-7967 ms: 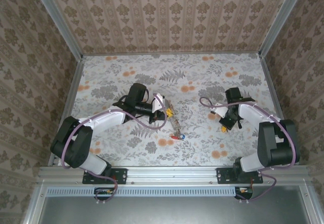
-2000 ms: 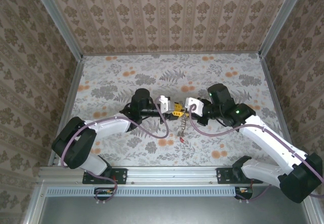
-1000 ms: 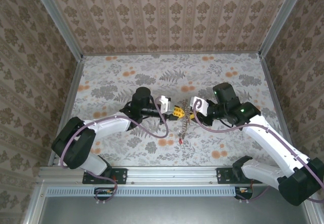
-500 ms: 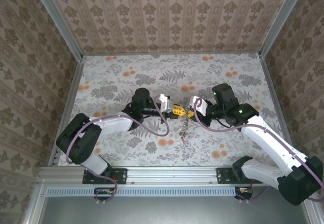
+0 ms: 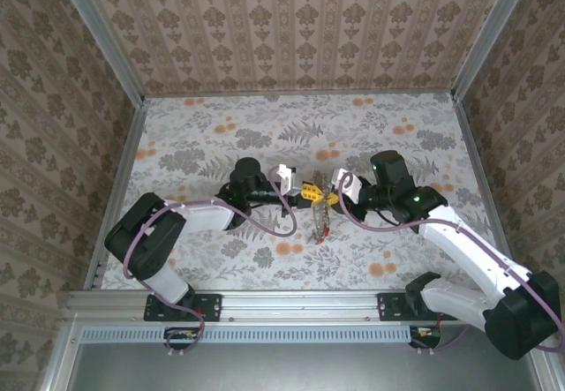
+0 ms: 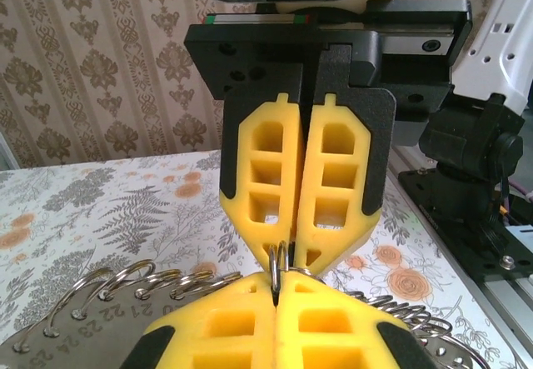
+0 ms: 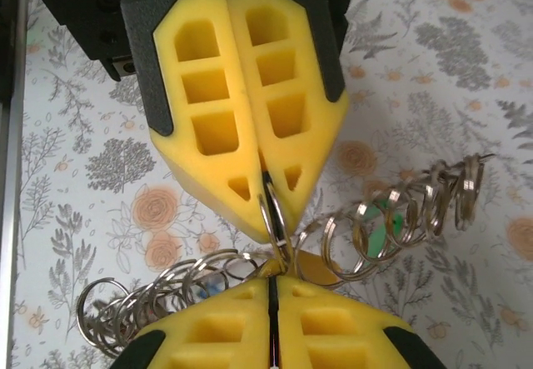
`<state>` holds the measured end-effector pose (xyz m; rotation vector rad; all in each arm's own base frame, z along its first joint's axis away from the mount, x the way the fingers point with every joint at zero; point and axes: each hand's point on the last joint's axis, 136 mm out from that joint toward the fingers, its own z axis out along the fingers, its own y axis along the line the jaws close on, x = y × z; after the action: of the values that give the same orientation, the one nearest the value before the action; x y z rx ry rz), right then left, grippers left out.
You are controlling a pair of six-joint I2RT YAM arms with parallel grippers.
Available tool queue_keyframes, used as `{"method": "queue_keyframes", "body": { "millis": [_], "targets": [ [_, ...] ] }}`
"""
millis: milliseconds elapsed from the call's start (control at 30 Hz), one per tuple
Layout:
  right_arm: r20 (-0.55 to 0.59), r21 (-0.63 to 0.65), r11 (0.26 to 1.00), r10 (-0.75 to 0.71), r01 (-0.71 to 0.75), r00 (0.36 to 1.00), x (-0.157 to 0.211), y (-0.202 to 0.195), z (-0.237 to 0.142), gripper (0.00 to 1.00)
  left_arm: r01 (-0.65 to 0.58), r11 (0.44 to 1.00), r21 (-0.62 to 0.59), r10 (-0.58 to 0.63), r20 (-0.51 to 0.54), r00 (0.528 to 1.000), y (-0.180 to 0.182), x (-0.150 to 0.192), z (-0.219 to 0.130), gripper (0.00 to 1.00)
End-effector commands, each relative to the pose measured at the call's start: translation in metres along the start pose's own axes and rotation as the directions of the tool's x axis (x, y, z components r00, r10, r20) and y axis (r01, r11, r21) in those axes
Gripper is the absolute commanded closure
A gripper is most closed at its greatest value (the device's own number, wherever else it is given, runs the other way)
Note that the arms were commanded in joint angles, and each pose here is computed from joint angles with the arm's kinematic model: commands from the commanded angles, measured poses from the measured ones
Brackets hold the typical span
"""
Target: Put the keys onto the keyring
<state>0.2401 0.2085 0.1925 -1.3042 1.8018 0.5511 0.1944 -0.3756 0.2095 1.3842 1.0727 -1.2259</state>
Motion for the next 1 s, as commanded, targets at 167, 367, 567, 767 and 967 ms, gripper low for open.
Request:
{"method": "queue_keyframes", "body": {
  "millis": [167,367,567,767,967],
  "targets": [
    [0.092,0.028,0.999,-0.044,0.041,0.995,-0.018,-0.003,-0.012,0.89,-0.074,0.996,0.04,0.071,0.07,0.995,-0.009,-0.02,0.001,1.0],
    [0.128,-0.022,0.999,-0.032,0.035,0.991,-0.024,0.003,-0.009,0.87,-0.078,0.996,0.041,0.075,0.075,0.994,-0.01,-0.02,0.001,1.0],
    [0.136,-0.049,0.997,-0.049,0.056,0.989,-0.026,0.006,-0.007,0.85,-0.079,0.996,0.041,0.075,0.077,0.994,-0.01,-0.02,0.002,1.0],
    [0.148,-0.065,0.995,-0.065,0.075,0.987,-0.029,0.008,-0.005,0.83,-0.08,0.996,0.048,0.076,0.086,0.993,-0.01,-0.02,0.005,1.0],
    [0.153,-0.094,0.992,-0.07,0.085,0.986,-0.03,0.011,0.0,0.81,-0.081,0.995,0.051,0.076,0.088,0.993,-0.01,-0.019,0.007,1.0]
  ]
}}
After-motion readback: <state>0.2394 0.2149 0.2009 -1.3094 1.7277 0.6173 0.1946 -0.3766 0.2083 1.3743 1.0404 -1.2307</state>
